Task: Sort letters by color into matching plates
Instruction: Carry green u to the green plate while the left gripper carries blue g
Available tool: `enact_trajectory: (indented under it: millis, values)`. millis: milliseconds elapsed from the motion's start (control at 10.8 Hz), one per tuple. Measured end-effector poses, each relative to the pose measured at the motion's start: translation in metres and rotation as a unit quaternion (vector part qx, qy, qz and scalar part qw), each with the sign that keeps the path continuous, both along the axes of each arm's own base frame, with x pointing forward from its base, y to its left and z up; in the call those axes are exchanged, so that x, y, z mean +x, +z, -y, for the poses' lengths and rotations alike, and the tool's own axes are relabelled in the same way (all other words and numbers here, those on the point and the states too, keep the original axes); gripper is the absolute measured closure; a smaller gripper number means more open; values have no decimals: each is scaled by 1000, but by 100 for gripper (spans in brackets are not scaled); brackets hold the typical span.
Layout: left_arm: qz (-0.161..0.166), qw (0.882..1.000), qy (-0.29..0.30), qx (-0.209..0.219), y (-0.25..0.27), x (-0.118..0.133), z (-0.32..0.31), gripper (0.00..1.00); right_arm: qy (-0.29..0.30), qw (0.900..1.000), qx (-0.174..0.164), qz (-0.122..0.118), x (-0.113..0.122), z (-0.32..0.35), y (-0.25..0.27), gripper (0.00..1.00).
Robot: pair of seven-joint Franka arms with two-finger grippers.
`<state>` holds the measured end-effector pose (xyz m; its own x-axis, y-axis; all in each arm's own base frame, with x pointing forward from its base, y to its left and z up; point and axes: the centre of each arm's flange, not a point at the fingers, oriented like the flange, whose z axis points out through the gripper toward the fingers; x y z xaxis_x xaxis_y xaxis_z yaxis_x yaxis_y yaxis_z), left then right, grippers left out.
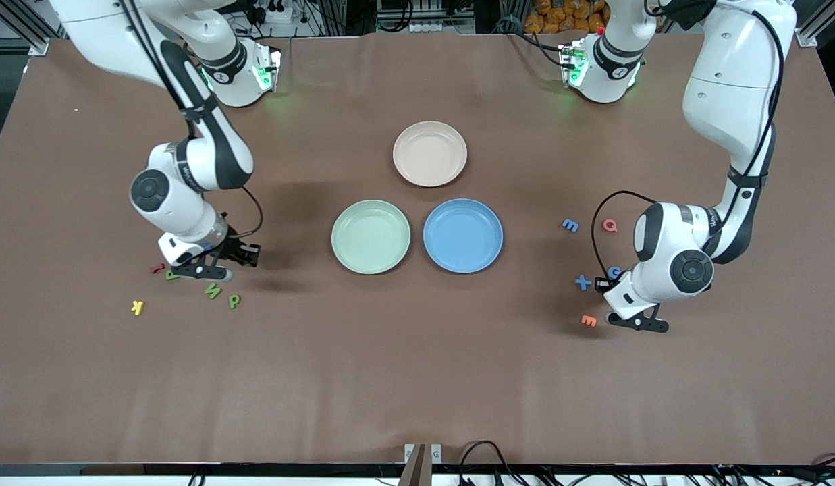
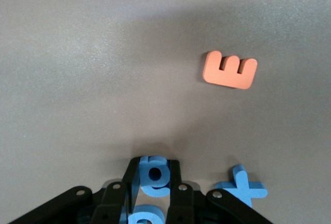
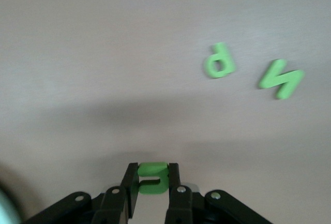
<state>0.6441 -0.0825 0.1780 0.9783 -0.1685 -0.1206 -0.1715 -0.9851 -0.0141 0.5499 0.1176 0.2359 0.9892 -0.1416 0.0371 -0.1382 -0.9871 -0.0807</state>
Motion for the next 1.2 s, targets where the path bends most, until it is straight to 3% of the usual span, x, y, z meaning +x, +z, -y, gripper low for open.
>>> enact_trajectory:
  millis: [185,555,833,1203]
  values:
    - [3,1000,17,2,2,1,1,73,-1,1000,3,-10,-4,-52,11,72]
    - [22,999,48,-4,38,3,32,73,-3,1000,4,-21,-35,-133,11,72]
    - [20,995,98,3,49,-19,118,73,-18,999,4,-28,-57,-184,5,72]
    - [22,989,145,12,49,-55,205,73,-38,999,5,-31,-64,-225,-7,72]
